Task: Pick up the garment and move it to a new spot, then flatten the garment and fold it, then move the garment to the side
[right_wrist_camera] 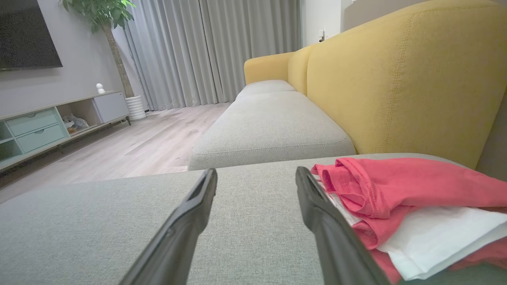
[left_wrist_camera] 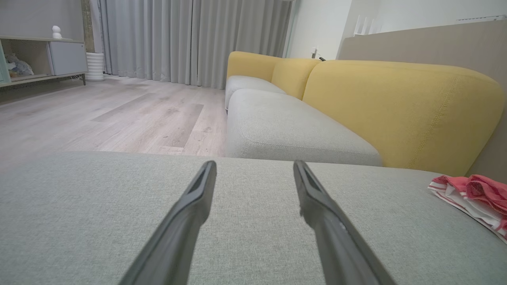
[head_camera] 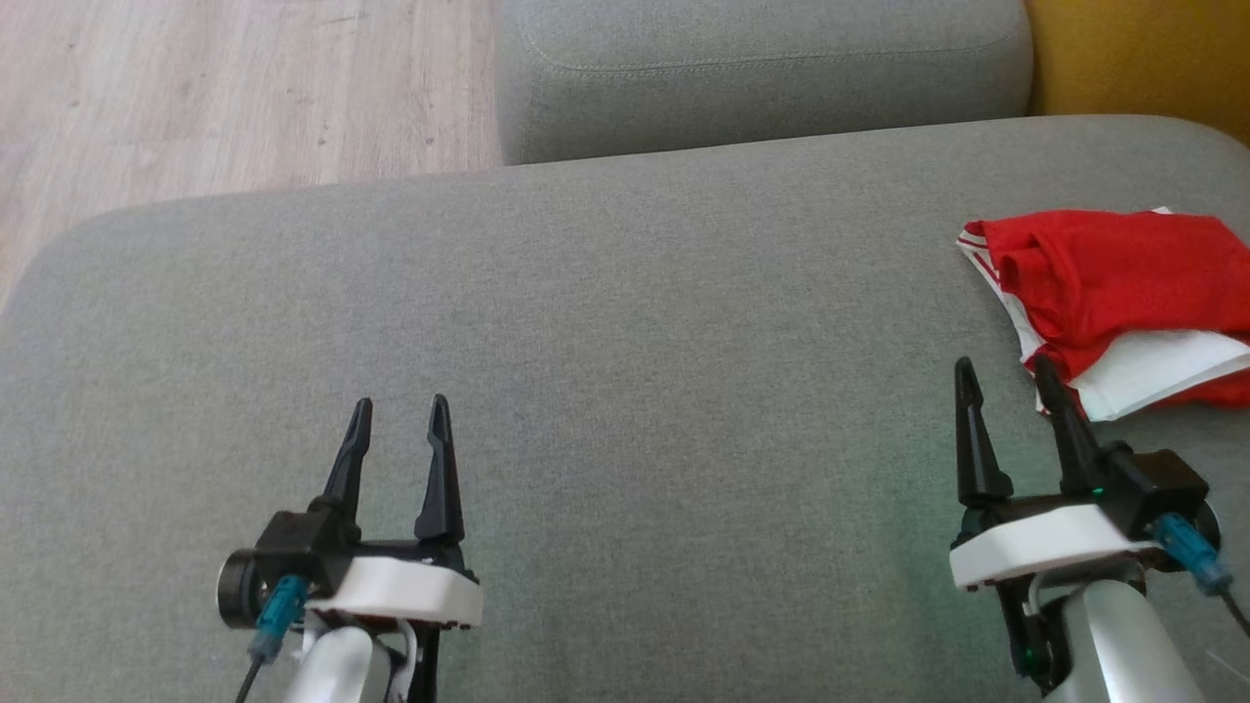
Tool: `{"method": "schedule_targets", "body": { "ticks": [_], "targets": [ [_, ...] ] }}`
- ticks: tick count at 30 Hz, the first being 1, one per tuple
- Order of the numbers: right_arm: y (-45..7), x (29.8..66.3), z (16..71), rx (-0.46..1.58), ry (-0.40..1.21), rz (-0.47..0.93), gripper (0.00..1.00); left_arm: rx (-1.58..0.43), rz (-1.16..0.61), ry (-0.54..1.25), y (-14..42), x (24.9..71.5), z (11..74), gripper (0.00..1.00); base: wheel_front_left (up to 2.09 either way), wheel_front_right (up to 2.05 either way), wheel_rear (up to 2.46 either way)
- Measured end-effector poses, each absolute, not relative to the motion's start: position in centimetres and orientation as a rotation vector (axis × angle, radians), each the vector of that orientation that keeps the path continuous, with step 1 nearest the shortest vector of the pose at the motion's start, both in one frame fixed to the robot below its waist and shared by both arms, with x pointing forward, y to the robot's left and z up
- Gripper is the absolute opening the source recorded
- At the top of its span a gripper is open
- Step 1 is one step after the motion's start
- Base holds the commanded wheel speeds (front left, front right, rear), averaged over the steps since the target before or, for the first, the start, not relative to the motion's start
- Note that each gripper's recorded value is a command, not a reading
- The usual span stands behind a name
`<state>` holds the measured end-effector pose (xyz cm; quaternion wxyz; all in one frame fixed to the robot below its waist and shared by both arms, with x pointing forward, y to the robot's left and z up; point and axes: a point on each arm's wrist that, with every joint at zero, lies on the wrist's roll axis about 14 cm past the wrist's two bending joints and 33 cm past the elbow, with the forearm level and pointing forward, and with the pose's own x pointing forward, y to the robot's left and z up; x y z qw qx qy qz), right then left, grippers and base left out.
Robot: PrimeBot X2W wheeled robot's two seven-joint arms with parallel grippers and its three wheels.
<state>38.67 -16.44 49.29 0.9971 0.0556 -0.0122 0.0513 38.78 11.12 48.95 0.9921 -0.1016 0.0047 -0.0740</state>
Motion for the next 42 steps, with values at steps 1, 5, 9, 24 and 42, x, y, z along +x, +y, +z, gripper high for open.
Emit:
{"method": "schedule_targets", "body": {
  "ticks": [1,5,9,24,42],
  "targets": [
    [-16.4,38.7,49.3,0.111,-0.024,0.105,1.00,-0.204,-0.148,0.010,11.1,38.8,48.9,1.00,0.00,0.00,0.00],
    [-15.9,38.7,49.1,0.108,-0.017,0.118,1.00,-0.204,-0.148,0.011,11.1,38.8,48.9,1.00,0.00,0.00,0.00],
    [-16.0,38.7,48.9,0.108,-0.013,0.117,1.00,-0.204,-0.149,0.014,11.0,38.9,48.8,1.00,0.00,0.00,0.00],
    [-15.8,38.6,49.0,0.106,-0.015,0.122,1.00,-0.268,-0.124,0.006,11.5,39.1,49.2,1.00,0.00,0.00,0.00],
    [-16.2,36.4,44.3,0.199,0.143,0.082,0.00,-0.384,-0.072,0.179,12.3,36.9,44.2,0.00,0.00,0.00,0.00]
  ]
}}
